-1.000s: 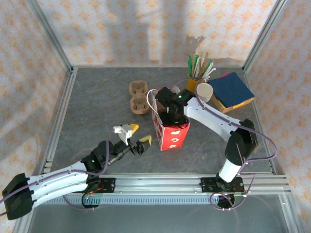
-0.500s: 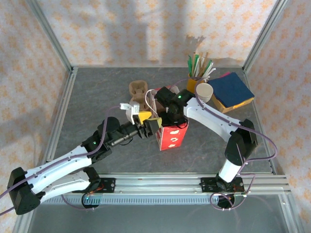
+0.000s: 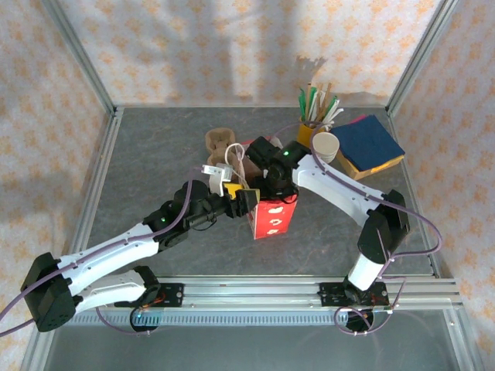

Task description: Pack the takeout coffee

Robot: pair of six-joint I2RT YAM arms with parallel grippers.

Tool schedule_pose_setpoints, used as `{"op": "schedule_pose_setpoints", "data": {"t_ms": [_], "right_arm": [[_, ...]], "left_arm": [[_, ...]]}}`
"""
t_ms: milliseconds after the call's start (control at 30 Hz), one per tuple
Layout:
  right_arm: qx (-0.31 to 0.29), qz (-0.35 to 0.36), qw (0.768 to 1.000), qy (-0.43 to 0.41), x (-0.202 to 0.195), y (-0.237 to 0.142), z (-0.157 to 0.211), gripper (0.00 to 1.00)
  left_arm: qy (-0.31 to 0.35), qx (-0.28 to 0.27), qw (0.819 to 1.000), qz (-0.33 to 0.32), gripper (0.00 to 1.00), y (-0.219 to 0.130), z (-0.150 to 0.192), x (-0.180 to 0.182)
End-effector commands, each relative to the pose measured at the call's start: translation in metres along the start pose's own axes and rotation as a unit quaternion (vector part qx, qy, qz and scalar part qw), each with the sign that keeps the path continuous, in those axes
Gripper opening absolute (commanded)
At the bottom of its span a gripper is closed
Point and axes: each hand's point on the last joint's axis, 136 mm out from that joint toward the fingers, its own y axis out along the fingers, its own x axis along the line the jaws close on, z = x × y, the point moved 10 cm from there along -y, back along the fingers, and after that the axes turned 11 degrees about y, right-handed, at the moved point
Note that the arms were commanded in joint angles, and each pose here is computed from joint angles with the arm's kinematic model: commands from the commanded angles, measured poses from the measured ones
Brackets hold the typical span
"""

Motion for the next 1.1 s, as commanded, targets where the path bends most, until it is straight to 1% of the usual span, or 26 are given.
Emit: {"op": "schedule_pose_setpoints", "data": {"t_ms": [0, 133, 467, 1067], "right_arm": [[-0.017, -0.004, 1.0, 0.001, 0.006, -0.012, -0.005, 0.67], [-0.022, -0.015, 1.0, 0.001, 0.01, -0.017, -0.007, 0.67], [-0.016, -0.01, 1.0, -0.002, 0.011, -0.013, -0.008, 0.67], [0.002, 0.02, 1.0, -0.003, 0.001, 0.009, -0.005, 0.67]], "left_arm": [[0.003, 0.005, 1.0, -0.019, 0.77, -0.002, -0.004, 0.003], [0.005, 0.007, 1.0, -0.019, 0.77, -0.002, -0.003, 0.004], [0.009, 0.008, 1.0, -0.021, 0.76, -0.003, -0.005, 0.005], [0.018, -0.001, 1.0, -0.016, 0.77, -0.009, -0.01, 0.001]]}}
